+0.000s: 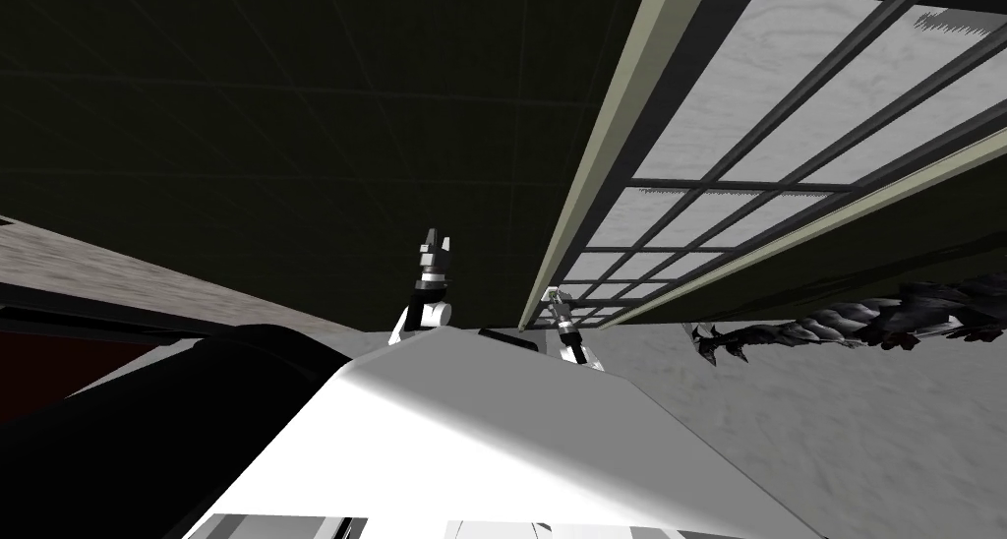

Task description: Pull the door open

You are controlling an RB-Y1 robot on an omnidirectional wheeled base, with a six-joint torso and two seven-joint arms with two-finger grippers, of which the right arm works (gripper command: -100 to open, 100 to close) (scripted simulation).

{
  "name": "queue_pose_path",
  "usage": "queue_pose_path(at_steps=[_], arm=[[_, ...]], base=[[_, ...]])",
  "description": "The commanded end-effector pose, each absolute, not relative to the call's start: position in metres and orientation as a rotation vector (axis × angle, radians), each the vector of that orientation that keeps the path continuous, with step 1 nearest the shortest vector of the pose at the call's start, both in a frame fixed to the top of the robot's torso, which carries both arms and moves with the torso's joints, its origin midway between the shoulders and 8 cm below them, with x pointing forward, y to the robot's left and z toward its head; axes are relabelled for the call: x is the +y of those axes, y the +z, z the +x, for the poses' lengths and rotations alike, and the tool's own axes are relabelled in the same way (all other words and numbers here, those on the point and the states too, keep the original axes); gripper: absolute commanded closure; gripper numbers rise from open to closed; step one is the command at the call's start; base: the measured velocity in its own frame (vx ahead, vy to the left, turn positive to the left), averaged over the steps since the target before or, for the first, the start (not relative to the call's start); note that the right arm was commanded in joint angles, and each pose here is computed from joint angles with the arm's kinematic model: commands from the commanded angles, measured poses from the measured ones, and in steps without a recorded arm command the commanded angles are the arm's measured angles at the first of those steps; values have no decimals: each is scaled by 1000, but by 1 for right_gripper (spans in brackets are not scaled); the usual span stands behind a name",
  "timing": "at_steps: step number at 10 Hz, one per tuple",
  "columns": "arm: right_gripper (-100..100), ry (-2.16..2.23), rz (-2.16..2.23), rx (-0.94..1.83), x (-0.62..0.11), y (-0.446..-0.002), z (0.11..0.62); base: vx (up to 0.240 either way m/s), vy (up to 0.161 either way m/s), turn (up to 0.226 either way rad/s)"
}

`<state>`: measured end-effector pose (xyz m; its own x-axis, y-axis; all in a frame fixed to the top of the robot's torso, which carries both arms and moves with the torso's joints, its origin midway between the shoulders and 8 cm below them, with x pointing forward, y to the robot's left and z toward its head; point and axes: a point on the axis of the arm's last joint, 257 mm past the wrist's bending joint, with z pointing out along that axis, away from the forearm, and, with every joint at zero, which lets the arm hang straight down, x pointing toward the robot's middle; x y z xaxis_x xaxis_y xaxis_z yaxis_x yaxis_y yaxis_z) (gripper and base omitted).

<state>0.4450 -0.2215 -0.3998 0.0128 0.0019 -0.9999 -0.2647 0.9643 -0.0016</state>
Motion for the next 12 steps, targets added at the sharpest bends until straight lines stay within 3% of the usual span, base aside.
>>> queue_pose_path(at_steps=[1, 9, 10, 12], arm=[[100, 210, -210, 1549, -221, -400, 445], [100, 352, -31, 1562, -231, -398, 445], [-100, 306, -73, 1560, -241, -399, 442], [-100, 271, -98, 1561, -255, -399, 438]], base=[[0, 0, 0], [-31, -18, 46], [-118, 0, 37], [-184, 17, 0]])
